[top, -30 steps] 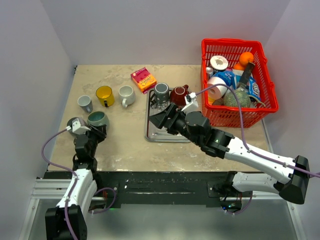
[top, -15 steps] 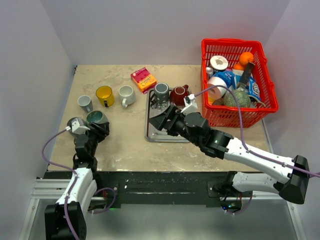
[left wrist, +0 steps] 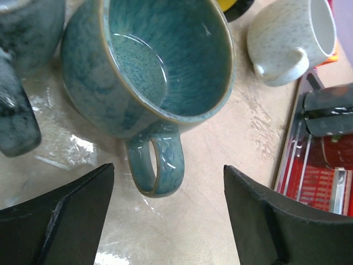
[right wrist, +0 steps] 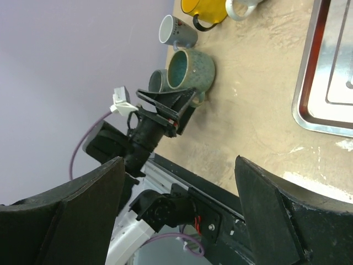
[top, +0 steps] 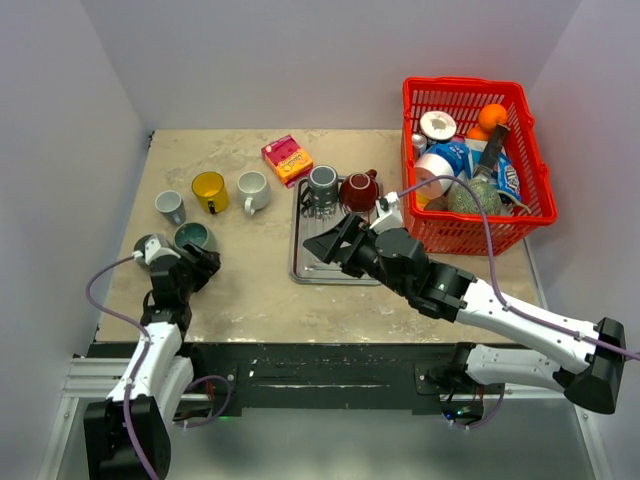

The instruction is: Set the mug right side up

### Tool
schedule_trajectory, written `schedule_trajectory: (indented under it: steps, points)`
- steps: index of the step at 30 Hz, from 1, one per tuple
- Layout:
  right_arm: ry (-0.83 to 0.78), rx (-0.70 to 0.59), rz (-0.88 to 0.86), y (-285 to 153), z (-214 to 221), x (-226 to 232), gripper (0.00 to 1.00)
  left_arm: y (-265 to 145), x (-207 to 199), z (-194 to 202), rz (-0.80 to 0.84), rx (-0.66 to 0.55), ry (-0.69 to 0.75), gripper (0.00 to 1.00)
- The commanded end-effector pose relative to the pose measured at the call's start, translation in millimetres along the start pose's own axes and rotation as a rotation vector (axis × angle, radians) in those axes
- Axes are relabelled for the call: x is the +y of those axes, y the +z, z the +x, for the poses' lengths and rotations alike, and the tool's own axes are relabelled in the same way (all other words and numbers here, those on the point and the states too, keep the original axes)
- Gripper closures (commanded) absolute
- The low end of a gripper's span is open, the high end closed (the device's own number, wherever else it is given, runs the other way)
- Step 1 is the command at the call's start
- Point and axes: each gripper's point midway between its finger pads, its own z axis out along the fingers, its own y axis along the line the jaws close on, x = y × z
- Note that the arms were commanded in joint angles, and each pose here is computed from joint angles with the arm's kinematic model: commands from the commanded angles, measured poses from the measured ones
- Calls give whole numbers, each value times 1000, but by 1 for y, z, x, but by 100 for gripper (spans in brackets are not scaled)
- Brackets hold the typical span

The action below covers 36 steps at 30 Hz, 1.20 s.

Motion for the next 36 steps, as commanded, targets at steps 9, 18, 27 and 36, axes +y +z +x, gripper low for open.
schedule_trajectory:
  steps: [9, 18, 27, 36]
  points:
    - [-160, -62, 253, -3, -18, -44, 1, -41, -15, -61, -181, -7, 127, 2]
    - [-334, -135, 397, 20, -39, -55, 1, -73, -80, -85, 92, -33, 220, 1]
    - [-364, -298, 550, 100, -72, -57, 3, -71, -108, -75, 296, -7, 350, 1]
    - [-290, -284, 709, 210, -114, -101, 6, -63, -116, -57, 381, 61, 354, 1]
